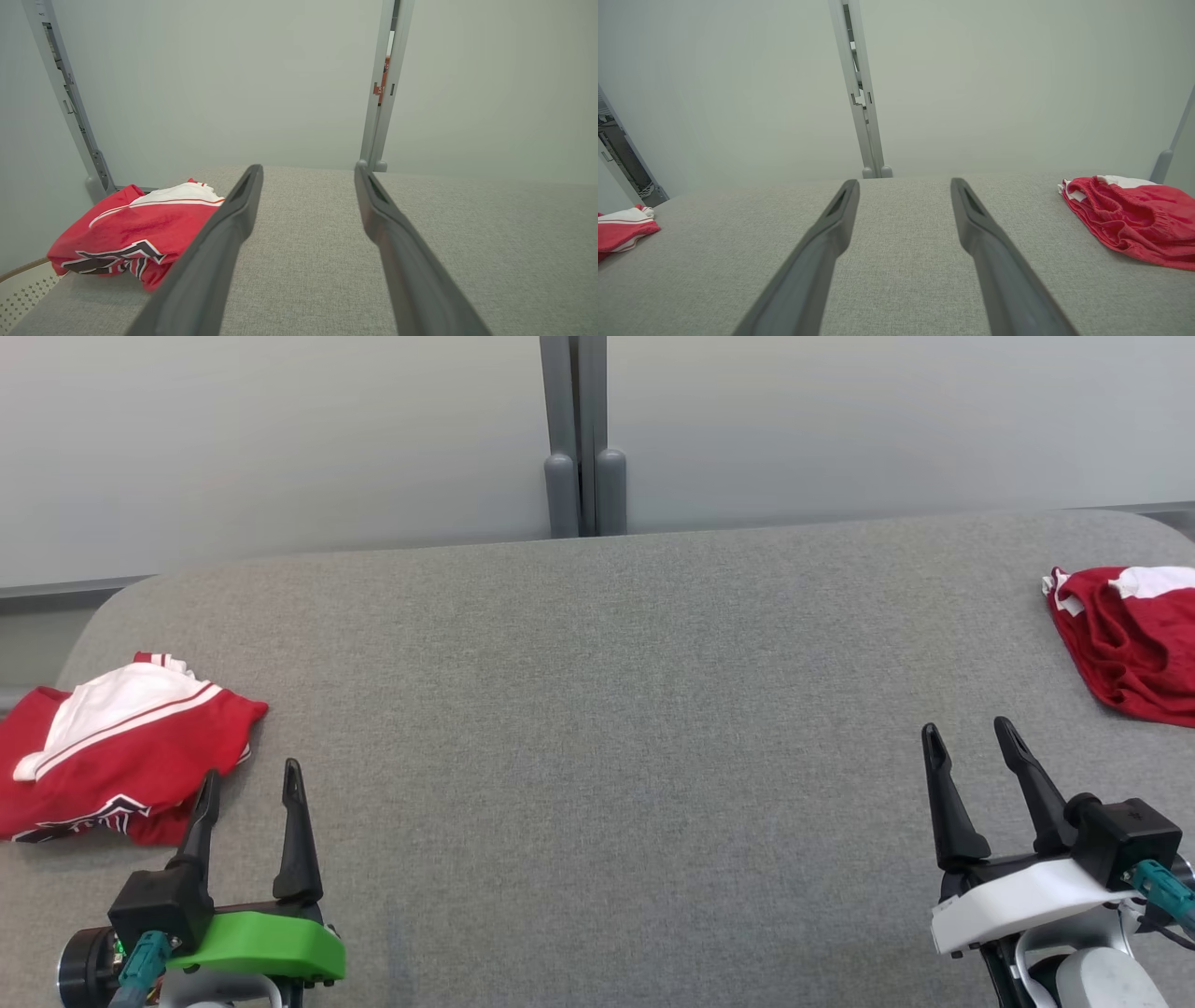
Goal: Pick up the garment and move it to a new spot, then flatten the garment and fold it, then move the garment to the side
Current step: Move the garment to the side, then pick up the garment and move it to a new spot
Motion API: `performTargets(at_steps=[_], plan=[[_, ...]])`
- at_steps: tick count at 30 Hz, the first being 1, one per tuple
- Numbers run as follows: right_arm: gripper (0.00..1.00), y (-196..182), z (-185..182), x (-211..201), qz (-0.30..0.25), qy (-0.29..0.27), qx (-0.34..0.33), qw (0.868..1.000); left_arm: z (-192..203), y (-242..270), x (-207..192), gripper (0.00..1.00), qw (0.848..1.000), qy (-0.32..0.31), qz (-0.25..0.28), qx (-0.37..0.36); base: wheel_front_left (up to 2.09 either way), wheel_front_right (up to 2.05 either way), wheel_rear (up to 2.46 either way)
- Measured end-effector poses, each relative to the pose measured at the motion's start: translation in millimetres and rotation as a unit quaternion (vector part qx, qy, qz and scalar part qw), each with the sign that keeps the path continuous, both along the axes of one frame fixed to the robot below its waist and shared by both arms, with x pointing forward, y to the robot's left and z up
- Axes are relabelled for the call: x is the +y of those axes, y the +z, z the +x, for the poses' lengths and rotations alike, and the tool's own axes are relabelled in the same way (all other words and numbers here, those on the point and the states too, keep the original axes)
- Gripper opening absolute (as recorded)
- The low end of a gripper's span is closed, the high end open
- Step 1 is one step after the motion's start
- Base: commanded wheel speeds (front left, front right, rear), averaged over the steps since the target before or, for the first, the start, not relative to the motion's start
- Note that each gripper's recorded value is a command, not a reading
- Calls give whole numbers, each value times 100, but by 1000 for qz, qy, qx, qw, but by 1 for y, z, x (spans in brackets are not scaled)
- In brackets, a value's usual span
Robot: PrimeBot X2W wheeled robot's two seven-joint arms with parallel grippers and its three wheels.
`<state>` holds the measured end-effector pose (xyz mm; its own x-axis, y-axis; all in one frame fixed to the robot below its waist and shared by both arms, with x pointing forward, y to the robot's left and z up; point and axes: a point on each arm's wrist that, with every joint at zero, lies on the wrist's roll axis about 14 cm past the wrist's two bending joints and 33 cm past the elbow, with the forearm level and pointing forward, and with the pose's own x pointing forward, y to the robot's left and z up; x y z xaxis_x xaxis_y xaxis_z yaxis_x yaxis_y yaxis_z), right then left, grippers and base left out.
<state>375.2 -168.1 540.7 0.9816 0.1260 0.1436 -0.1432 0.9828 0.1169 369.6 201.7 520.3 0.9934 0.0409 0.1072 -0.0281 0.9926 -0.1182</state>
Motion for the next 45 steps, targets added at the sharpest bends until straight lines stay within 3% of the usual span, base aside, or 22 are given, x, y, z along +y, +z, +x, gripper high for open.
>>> performTargets(at_steps=[27,45], plan=[[100,-4,-4,10,2,12,14,1000,-4,-2,4,100,1000,5,-1,4,0,0,0],[100,-14,12,55,2,77,29,997,-35,-2,62,100,996,90,7,6,0,0,0]])
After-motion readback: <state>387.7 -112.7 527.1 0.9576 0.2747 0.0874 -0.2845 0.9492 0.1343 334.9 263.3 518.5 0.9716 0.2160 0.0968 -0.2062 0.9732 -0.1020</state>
